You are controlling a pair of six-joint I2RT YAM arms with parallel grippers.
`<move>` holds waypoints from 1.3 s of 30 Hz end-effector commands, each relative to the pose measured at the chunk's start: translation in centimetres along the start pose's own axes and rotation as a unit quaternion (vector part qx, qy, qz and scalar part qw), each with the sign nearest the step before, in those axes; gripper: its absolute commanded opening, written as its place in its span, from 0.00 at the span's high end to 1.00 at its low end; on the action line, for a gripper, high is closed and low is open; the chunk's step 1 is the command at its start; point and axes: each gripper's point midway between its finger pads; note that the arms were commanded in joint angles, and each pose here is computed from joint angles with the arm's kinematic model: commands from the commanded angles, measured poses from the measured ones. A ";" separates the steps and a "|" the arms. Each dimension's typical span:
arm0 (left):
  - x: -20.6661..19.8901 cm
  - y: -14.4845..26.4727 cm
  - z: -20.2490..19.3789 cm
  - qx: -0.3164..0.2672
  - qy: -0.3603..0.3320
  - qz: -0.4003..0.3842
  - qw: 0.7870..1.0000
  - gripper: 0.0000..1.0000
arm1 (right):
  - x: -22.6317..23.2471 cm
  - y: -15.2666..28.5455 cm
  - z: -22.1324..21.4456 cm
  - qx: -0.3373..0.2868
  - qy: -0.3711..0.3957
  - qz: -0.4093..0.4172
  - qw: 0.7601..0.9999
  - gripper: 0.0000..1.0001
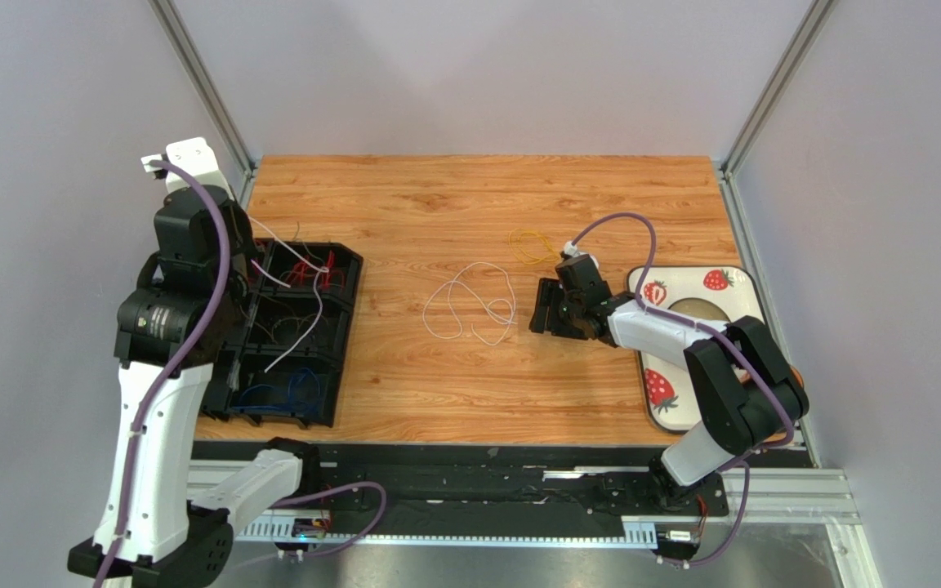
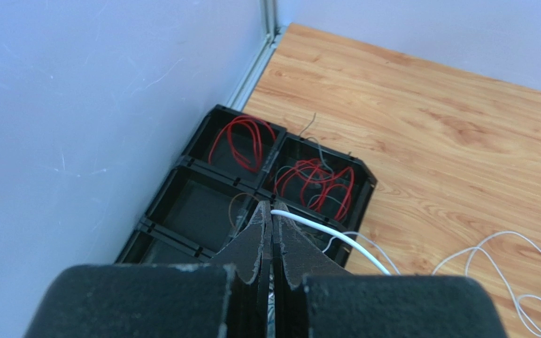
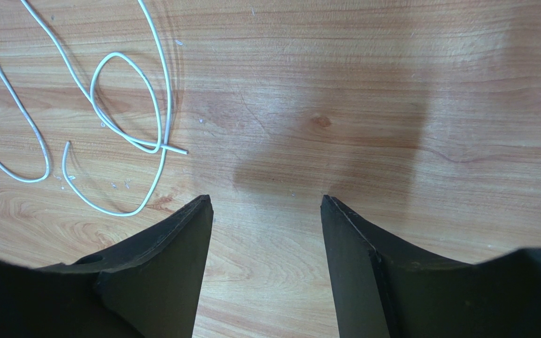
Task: Untangle the cables
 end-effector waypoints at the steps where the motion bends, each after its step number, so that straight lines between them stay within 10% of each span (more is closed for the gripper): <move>1: 1.1 -1.5 0.4 -0.012 0.013 0.019 1.000 1.00 | 0.9 0.4 1.4 -0.020 0.006 0.013 1.000 0.38; 39: 6.5 -14.5 -16.9 0.242 -0.022 0.181 0.953 1.00 | 1.0 0.2 1.3 -0.015 0.008 0.009 1.000 0.39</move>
Point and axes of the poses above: each gripper's point midway between its finger pads, its own y axis back along the fingers, its own x axis along the line the jaws close on, z = x × y, and after that the axes turned 6 degrees about y, right-handed
